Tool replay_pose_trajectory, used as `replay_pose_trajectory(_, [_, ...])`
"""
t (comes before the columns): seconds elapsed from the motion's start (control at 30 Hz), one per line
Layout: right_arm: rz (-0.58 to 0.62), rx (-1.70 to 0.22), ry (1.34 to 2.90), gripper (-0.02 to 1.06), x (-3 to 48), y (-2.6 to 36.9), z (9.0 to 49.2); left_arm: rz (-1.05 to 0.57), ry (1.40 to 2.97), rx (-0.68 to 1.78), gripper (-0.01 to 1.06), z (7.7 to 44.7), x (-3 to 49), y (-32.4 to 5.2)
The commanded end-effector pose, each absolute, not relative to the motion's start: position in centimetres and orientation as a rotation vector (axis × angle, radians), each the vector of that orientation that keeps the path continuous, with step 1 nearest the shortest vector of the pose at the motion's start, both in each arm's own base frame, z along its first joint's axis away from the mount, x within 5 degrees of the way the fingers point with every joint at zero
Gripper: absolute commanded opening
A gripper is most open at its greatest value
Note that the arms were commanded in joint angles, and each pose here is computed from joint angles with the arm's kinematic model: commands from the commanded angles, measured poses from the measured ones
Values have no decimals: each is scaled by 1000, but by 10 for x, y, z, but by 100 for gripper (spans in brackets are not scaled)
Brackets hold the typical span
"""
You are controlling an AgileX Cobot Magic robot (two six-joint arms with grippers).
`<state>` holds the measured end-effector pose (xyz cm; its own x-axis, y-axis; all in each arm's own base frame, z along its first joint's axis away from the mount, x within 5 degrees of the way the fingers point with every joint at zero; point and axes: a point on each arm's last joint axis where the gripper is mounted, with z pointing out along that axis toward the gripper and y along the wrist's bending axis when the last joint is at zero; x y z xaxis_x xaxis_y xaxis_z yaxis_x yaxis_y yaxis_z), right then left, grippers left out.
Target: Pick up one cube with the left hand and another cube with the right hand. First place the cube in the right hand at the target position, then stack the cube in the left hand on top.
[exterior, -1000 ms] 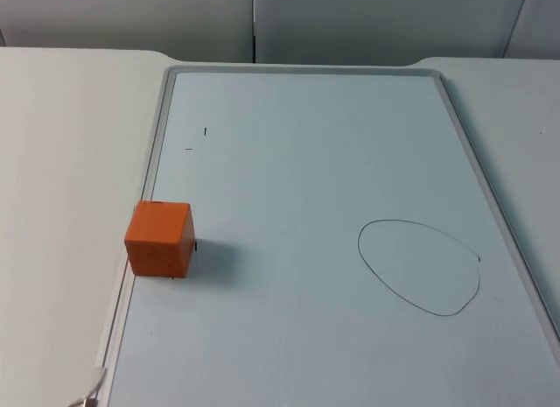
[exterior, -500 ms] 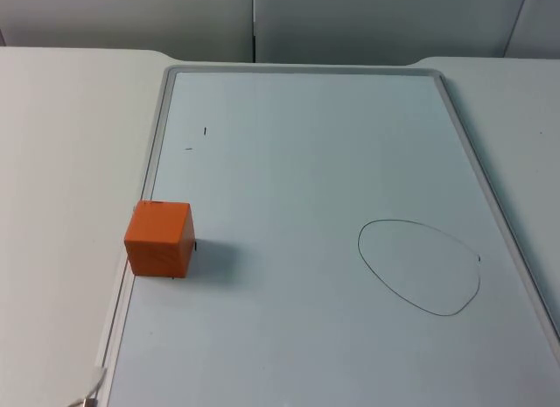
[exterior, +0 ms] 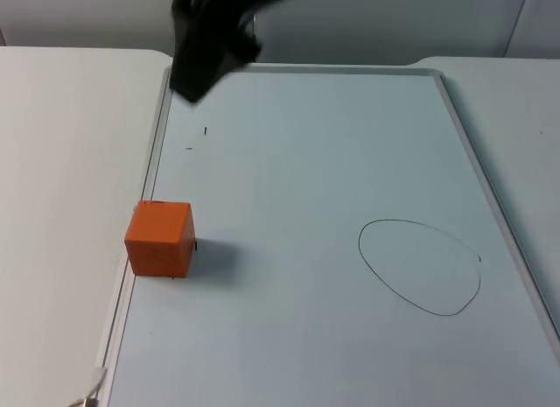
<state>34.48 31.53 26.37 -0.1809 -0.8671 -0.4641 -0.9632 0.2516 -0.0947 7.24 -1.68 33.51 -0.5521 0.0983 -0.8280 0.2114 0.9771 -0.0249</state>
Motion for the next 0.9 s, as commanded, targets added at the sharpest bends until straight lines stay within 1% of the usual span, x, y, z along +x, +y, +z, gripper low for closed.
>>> replay_pose_trajectory(0.0, [296,-1745,2124,94,346,329,233,-172,2138,212,0,336,72,-18])
replay_pose_trajectory(0.03, [297,-1769,2142,94,347,334,215,-171,2145,212,0,335,73,-18])
replay_pose_trajectory(0.07, [297,-1769,2142,94,347,334,215,-171,2145,212,0,335,73,-18])
replay_pose_trajectory(0.17, [293,-1814,2174,94,347,345,179,-168,2157,214,0,334,75,-19])
replay_pose_trajectory(0.23, [293,-1820,2181,94,348,346,172,-168,2160,215,0,334,76,-19])
replay_pose_trajectory(0.33, [296,-1842,2183,94,348,353,149,-165,2173,217,0,333,79,-20])
replay_pose_trajectory(0.5, [310,-1888,2130,94,345,362,138,-163,2183,218,0,332,81,-21])
replay_pose_trajectory(0.6, [319,-1895,2124,94,345,366,133,-162,2185,218,0,332,81,-21])
replay_pose_trajectory(0.7, [380,-1910,2115,94,343,370,124,-162,2185,218,0,332,81,-21])
replay_pose_trajectory(0.87, [383,-1903,2121,94,344,371,118,-162,2185,218,0,332,81,-21])
